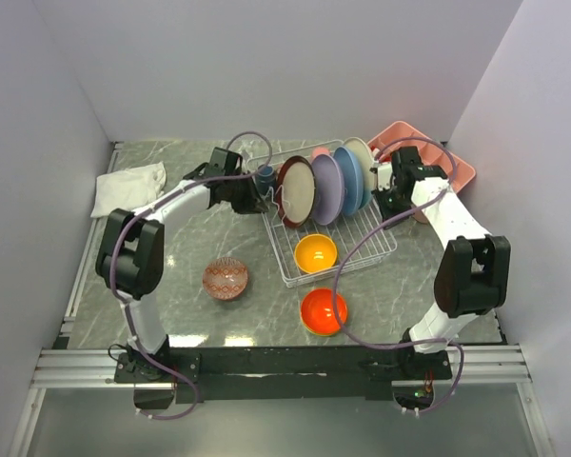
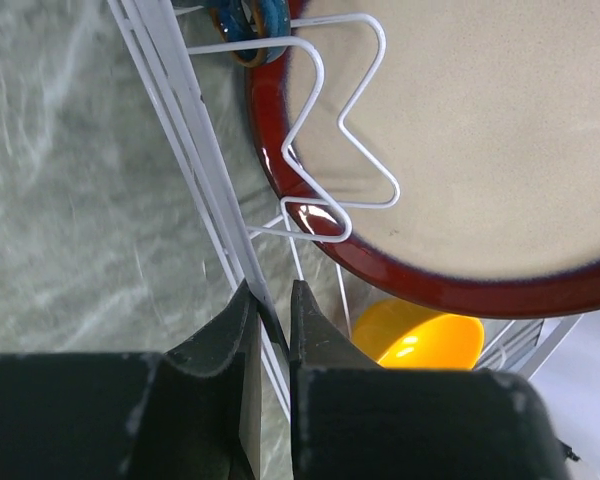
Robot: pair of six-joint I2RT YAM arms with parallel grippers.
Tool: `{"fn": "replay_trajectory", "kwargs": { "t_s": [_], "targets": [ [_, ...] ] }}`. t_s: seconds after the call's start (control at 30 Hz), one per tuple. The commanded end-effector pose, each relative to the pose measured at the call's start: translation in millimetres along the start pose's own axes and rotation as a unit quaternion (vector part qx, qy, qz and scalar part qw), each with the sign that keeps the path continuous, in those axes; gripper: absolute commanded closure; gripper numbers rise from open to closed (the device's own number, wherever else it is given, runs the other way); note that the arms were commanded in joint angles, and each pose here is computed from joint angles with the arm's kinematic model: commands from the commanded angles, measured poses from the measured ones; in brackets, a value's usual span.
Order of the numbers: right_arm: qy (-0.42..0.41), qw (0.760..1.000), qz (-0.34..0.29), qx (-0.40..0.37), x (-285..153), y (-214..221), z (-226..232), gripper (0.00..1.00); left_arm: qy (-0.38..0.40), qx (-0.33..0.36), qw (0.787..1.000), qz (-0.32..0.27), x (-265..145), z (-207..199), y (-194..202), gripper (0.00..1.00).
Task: Load the mixed dishes into the dish rack
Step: Adjust the dish rack at the center of the board.
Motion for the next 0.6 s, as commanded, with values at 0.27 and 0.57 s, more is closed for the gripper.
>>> {"fn": "replay_trajectory", "kwargs": {
  "t_s": [0.27, 0.57],
  "targets": [
    [0.062, 0.993, -0.097, -0.031, -26, -36, 9, 0.95, 0.016, 0.176, 0.965, -0.192, -4, -43, -83, 0.87],
    [0.11, 0.983, -0.133, -0.057, -95, -14, 10, 0.38, 0.001, 0.202, 0.959, -0.199, -47, -43, -77, 0.1]
  ]
}}
Point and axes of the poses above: each gripper's point midway between its finger pads, its own x axis out along the fingers, its own z axis along the line the jaws close on, y = z × x, the point moved 10 cm from there along -x, back along the fingers, and after that the axes turned 5 degrees about -x, right-handed, at the moved point
